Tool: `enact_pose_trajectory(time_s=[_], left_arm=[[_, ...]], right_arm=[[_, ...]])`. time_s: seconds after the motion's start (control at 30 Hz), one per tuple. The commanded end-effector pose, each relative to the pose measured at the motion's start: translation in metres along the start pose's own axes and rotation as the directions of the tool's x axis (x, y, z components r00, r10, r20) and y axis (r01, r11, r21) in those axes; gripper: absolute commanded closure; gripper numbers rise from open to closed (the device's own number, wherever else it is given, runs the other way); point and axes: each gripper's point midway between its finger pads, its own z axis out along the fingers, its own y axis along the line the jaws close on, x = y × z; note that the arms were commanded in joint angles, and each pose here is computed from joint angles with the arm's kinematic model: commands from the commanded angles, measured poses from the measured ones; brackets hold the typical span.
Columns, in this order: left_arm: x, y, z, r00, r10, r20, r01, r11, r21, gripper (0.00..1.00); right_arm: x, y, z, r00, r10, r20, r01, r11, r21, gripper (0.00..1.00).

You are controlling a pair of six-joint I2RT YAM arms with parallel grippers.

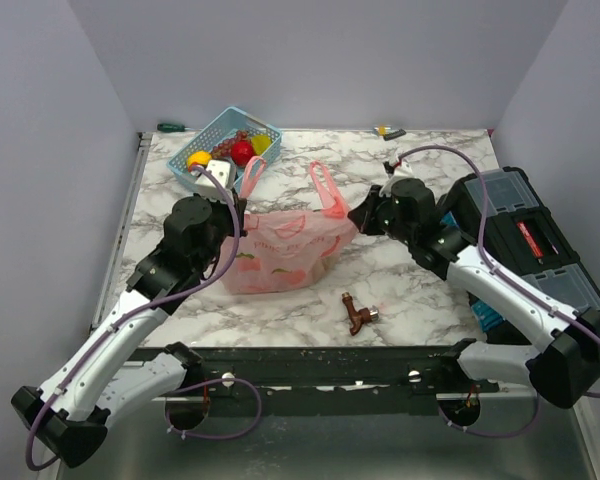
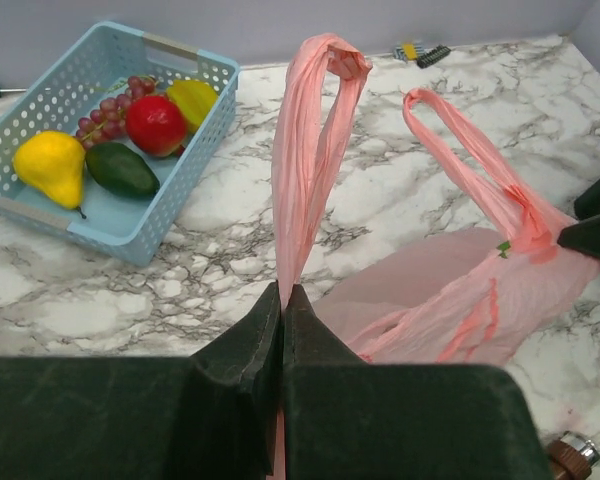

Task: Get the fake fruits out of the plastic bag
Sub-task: Adjust the plastic bag at the center of the board.

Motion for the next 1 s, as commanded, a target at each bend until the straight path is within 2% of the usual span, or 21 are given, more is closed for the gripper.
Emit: enact_pose_trajectory(time_s=[0.0, 0.1, 0.17, 0.27, 0.37, 0.5, 0.6, 0.77, 0.83, 0.97], left_arm=[[-0.020, -0.003, -0.009, 0.985, -0.001, 0.174, -0.009, 0.998, 0.055, 1.00], [-0.020, -0.012, -0.014, 0.981, 0.000, 0.193, -0.023, 0.993, 0.114, 1.00], [-0.022, -0.018, -0.017, 0.979, -0.001, 0.202, -0.030, 0.988, 0.149, 1.00], [-0.024, -0.025, -0.022, 0.976, -0.008, 0.218, -0.034, 0.981, 0.192, 1.00], [-0.023, -0.030, -0.024, 0.976, -0.003, 0.219, -0.045, 0.976, 0.215, 1.00], [-0.022, -0.031, -0.023, 0.977, 0.010, 0.211, -0.057, 0.975, 0.217, 1.00], [-0.020, -0.033, -0.023, 0.978, 0.016, 0.207, -0.062, 0.974, 0.218, 1.00], [-0.019, -0.031, -0.023, 0.977, 0.036, 0.208, -0.079, 0.976, 0.202, 1.00], [-0.018, -0.031, -0.023, 0.977, 0.039, 0.209, -0.081, 0.977, 0.199, 1.00], [-0.018, -0.031, -0.023, 0.978, 0.036, 0.207, -0.078, 0.977, 0.198, 1.00]], right_arm=[[0.011, 0.004, -0.012, 1.000, -0.015, 0.001, 0.015, 0.997, -0.076, 0.91], [0.026, 0.007, -0.021, 0.996, -0.044, -0.077, 0.036, 0.993, -0.109, 0.76], [0.023, 0.010, -0.028, 0.993, -0.076, -0.087, 0.066, 0.991, -0.119, 0.64], [0.000, 0.022, -0.041, 0.993, -0.107, -0.052, 0.098, 0.985, -0.145, 0.50], [-0.023, 0.050, -0.050, 0.989, -0.143, -0.027, 0.132, 0.961, -0.244, 0.37], [-0.039, 0.107, -0.057, 0.971, -0.237, 0.032, 0.227, 0.873, -0.431, 0.21], [-0.042, 0.134, -0.046, 0.964, -0.264, 0.032, 0.244, 0.830, -0.502, 0.22], [-0.032, 0.158, -0.018, 0.975, -0.222, -0.025, 0.166, 0.796, -0.583, 0.43], [-0.018, 0.162, -0.009, 0.976, -0.205, -0.077, 0.121, 0.797, -0.592, 0.51], [0.028, 0.169, -0.007, 0.961, -0.216, -0.170, 0.073, 0.797, -0.600, 0.56]])
